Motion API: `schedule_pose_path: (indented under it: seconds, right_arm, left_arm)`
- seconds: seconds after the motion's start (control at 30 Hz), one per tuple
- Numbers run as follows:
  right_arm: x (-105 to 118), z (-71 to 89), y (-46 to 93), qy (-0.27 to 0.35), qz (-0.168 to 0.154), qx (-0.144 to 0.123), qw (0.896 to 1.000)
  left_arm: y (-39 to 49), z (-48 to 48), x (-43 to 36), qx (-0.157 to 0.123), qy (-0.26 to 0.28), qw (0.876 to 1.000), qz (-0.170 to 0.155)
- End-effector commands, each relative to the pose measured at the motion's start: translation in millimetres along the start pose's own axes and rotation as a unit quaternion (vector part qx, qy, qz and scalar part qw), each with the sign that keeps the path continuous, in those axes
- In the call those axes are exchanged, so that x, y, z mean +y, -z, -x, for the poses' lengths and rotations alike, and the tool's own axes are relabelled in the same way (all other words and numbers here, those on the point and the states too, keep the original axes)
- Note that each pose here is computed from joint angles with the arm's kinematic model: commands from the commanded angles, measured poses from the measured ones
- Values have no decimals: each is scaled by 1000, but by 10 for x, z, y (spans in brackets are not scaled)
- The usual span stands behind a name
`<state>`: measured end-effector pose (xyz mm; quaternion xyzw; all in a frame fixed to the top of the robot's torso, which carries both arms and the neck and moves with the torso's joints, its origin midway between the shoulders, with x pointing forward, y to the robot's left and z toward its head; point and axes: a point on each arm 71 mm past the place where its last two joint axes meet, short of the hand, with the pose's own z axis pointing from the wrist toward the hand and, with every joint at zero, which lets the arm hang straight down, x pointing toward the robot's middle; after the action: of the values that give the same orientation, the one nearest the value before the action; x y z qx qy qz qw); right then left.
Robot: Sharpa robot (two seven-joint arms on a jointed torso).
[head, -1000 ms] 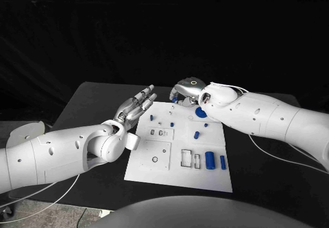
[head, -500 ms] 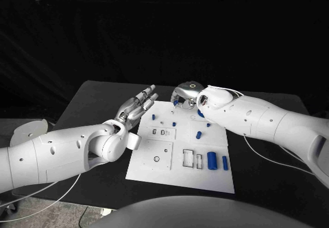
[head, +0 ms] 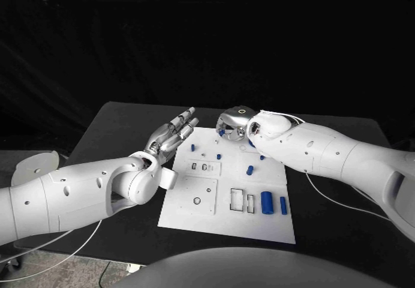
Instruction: Assemble the parts on the task board
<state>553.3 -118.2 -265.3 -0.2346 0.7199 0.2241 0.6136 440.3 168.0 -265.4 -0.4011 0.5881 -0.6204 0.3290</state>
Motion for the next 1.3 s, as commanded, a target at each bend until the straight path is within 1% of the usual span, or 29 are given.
schedule_pose_path:
  seconds: [0.03,0.17,0.5,0.93,1.3]
  right_arm:
    - [-4,-19,-3,13,-6,6,1000]
    - [-6,-18,-4,17,-9,1,1000]
    - [6,-19,-13,20,-8,0,1000]
    - [-24,-51,-58,23,-16,10,1000]
    - [-27,-66,-65,23,-17,3,1000]
  left_arm:
    - [-9,-29,-14,11,4,1000,-7]
    - [-10,-28,-12,11,4,1000,-7]
    - [-15,-32,-8,13,5,1000,-5]
    - [-36,-65,0,21,5,1000,-4]
    - [-44,-70,4,22,6,1000,-3]
